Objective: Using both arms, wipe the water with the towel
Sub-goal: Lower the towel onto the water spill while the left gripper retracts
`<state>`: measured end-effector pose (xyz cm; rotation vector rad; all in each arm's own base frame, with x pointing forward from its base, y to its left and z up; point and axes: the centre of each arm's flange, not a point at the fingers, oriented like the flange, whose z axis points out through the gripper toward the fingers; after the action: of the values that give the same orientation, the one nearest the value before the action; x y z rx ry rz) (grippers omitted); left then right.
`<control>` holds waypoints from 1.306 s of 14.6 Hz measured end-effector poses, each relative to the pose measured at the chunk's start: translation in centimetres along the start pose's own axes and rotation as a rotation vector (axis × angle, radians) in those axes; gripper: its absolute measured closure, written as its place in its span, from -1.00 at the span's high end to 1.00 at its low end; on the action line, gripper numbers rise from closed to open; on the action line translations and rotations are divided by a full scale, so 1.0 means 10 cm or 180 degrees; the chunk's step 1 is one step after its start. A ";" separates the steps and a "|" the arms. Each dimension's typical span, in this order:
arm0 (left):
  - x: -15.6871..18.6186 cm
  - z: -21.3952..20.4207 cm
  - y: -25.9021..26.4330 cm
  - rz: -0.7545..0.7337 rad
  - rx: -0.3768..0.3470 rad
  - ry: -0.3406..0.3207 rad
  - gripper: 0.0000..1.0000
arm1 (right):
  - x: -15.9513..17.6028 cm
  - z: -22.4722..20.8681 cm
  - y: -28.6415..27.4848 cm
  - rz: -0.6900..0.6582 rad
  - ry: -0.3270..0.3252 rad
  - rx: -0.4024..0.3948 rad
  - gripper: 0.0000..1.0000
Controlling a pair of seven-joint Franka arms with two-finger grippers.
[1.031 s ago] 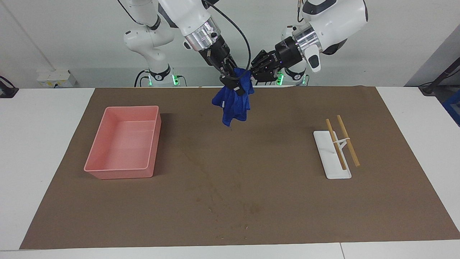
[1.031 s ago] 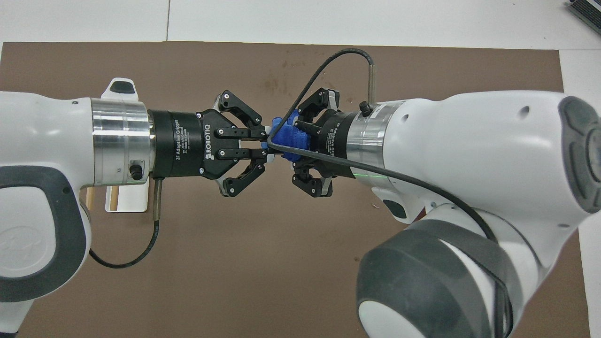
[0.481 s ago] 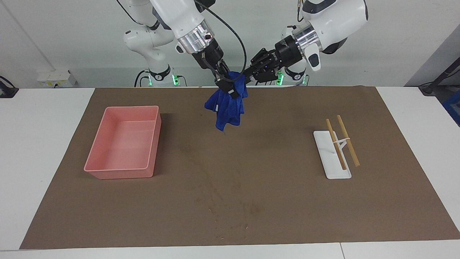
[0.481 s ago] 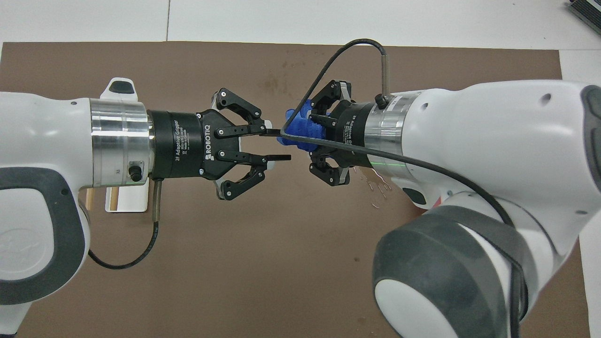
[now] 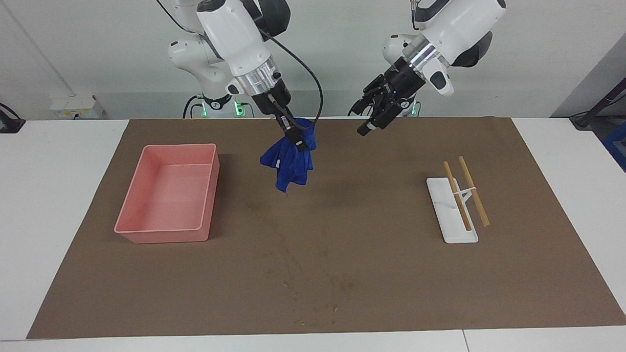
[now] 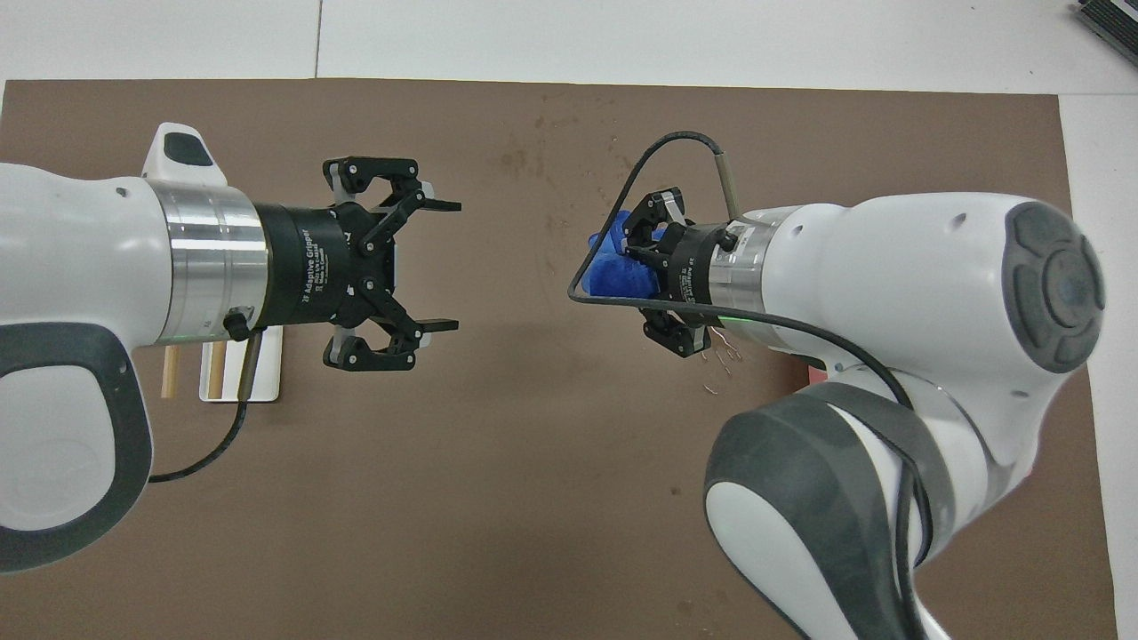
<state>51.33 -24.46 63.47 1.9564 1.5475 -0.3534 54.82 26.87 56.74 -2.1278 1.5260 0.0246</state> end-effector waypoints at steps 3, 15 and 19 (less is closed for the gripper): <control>0.22 -0.10 0.06 0.0659 -0.0031 0.0232 1.00 | 0.36 0.41 -0.05 -0.0177 0.0133 0.0300 -0.43; 1.35 -0.42 0.01 0.3269 0.1126 0.1101 1.00 | 0.83 2.15 -0.21 -0.1334 0.0416 0.0545 -0.43; 1.52 -0.48 -0.08 0.3958 0.1803 0.1087 1.00 | 1.31 2.69 0.22 -0.1617 0.0583 0.0332 -0.43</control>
<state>54.07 -9.53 58.46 3.0868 0.1124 0.1146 65.11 26.05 28.52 -2.4192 1.0090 -0.4270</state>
